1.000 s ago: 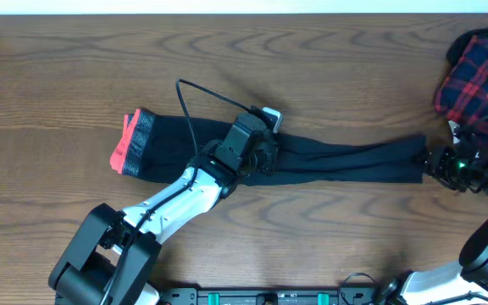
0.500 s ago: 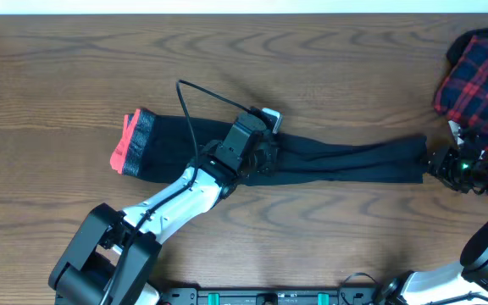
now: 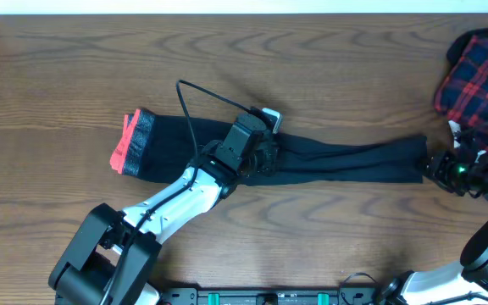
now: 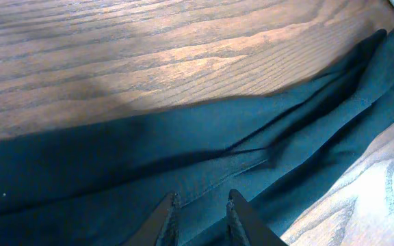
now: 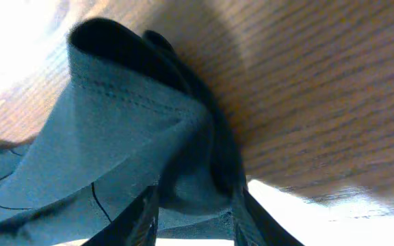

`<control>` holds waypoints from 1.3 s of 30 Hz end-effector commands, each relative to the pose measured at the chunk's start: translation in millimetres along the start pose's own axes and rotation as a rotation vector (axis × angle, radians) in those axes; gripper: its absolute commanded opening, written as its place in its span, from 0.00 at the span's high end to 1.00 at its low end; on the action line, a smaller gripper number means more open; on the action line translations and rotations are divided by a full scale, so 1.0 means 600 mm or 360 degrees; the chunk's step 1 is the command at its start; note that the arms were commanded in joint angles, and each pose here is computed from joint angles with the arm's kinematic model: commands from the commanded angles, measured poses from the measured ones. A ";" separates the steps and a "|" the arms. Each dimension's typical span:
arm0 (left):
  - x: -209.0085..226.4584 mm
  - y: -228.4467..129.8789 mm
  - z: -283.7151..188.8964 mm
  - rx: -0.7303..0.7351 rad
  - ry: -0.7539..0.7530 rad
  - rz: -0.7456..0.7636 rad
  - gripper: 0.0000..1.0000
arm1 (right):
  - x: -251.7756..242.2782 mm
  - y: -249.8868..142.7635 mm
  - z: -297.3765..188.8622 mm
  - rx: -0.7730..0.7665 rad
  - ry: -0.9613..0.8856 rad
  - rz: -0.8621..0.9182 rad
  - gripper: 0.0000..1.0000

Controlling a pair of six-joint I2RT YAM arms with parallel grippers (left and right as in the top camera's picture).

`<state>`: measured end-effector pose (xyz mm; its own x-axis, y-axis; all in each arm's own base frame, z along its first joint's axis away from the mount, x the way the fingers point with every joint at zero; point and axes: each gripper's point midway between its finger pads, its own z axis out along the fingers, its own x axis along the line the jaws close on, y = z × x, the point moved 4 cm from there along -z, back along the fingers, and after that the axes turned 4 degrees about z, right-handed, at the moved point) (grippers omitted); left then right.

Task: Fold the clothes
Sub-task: 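Press the folded pants middle with the left gripper, right holding leg ends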

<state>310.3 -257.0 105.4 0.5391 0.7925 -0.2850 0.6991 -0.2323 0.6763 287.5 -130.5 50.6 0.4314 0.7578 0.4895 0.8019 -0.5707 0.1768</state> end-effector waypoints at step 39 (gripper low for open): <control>0.009 -0.012 0.002 0.0053 0.0047 -0.0021 0.73 | -0.015 -0.029 -0.103 0.0226 -0.0082 0.0437 0.66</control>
<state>308.6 -255.2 102.8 0.5335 0.7974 -0.2820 0.7082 -0.2389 0.6644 222.6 -153.3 68.5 0.7594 0.5679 0.3175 0.6344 -0.7546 -0.1677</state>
